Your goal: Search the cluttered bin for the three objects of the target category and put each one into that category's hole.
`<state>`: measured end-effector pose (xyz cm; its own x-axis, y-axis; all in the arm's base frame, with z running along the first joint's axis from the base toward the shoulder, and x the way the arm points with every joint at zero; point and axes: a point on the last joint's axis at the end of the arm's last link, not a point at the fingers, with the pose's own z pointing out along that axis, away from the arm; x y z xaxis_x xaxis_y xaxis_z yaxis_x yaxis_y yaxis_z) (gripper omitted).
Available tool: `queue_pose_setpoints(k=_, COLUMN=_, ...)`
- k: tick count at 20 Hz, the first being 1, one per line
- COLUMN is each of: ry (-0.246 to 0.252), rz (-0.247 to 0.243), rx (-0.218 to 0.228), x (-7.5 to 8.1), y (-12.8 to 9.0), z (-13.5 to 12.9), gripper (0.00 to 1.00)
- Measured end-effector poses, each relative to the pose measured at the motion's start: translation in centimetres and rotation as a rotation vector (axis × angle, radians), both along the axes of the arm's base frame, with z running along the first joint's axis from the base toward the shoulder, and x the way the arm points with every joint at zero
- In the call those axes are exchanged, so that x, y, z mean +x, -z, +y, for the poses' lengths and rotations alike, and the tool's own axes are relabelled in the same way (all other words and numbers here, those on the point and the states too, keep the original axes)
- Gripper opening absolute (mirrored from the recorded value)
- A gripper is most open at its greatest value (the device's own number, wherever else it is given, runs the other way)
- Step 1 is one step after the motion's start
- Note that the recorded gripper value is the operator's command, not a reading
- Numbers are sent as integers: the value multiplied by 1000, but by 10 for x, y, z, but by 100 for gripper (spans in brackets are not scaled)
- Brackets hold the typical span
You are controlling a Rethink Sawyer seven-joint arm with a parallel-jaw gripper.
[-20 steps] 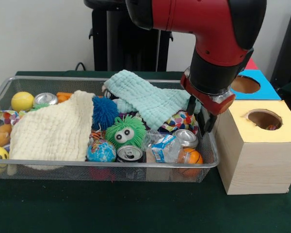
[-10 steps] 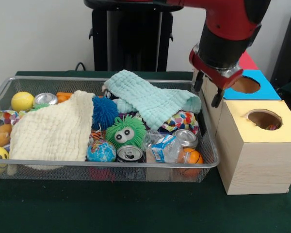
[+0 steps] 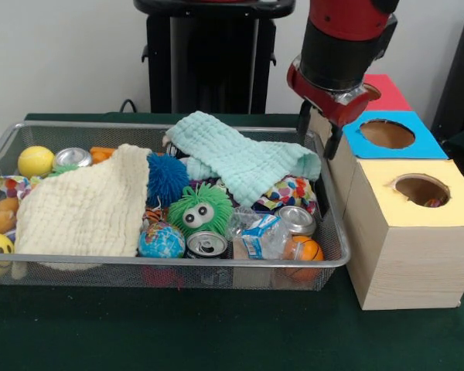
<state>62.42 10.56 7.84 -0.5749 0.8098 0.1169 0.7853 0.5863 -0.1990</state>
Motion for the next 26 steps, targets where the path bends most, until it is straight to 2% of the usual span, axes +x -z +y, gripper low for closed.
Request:
queue_pose_setpoints(k=4, ry=2, rz=-12, rx=-5, x=-1, y=9, z=-4, gripper=100)
queue_pose_setpoints(k=7, ry=-6, rz=-3, rx=-10, x=-6, y=21, z=-5, gripper=100)
queue_pose_setpoints(k=17, ry=-38, rz=72, rx=-19, x=-30, y=65, z=2, gripper=100)
queue_pose_setpoints(k=26, ry=-61, rz=81, rx=-34, x=-43, y=95, z=4, gripper=100)
